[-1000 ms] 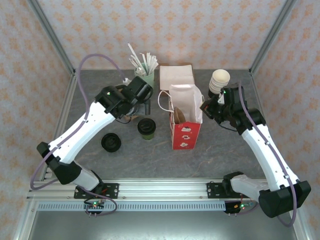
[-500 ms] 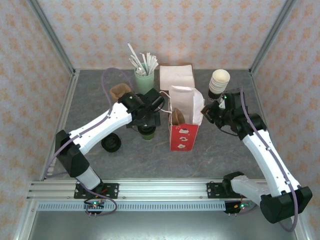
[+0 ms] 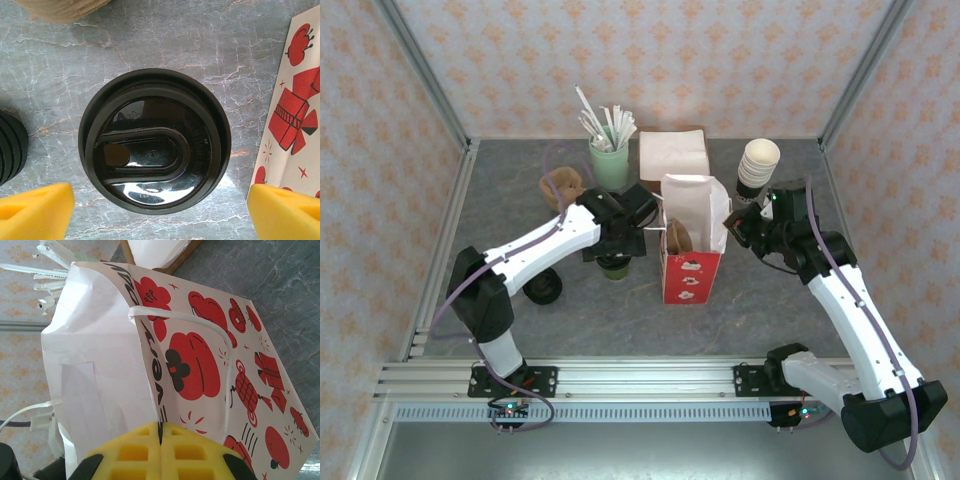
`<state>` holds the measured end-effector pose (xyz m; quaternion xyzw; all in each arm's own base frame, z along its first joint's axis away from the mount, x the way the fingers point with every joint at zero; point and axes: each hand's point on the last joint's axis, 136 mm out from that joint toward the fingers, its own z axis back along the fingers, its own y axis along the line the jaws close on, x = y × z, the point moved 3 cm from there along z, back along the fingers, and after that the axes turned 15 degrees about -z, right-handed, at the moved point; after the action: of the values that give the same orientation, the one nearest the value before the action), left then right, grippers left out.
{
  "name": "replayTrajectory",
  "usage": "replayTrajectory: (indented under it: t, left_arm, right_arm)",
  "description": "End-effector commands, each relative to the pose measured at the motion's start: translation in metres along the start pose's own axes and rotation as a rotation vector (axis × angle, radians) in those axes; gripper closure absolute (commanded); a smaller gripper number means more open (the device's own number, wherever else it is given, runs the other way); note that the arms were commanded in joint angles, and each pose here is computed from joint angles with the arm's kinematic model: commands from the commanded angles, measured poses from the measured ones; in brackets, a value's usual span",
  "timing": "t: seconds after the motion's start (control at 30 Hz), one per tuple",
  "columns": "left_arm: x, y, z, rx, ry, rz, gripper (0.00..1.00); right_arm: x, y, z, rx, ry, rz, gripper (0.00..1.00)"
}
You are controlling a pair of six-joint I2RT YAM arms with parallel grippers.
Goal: Pack the takeout coffee
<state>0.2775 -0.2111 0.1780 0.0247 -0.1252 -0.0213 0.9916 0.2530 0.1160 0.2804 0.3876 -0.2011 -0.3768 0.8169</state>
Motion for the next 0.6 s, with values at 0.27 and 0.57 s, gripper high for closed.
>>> replayTrajectory:
  t: [0.27, 0.57]
  left_arm:
    - [0.0012, 0.0026, -0.0115, 0.031, 0.016, 0.022, 0.17]
    - [0.0027, 0.0089, -0.0091, 0.07, 0.02, 0.013, 0.14]
  right_arm:
    - [0.0006, 0.0014, 0.0028, 0.013, -0.021, 0.0, 1.0]
    - [0.0006, 0.0007, 0.0026, 0.011, -0.021, 0.002, 1.0]
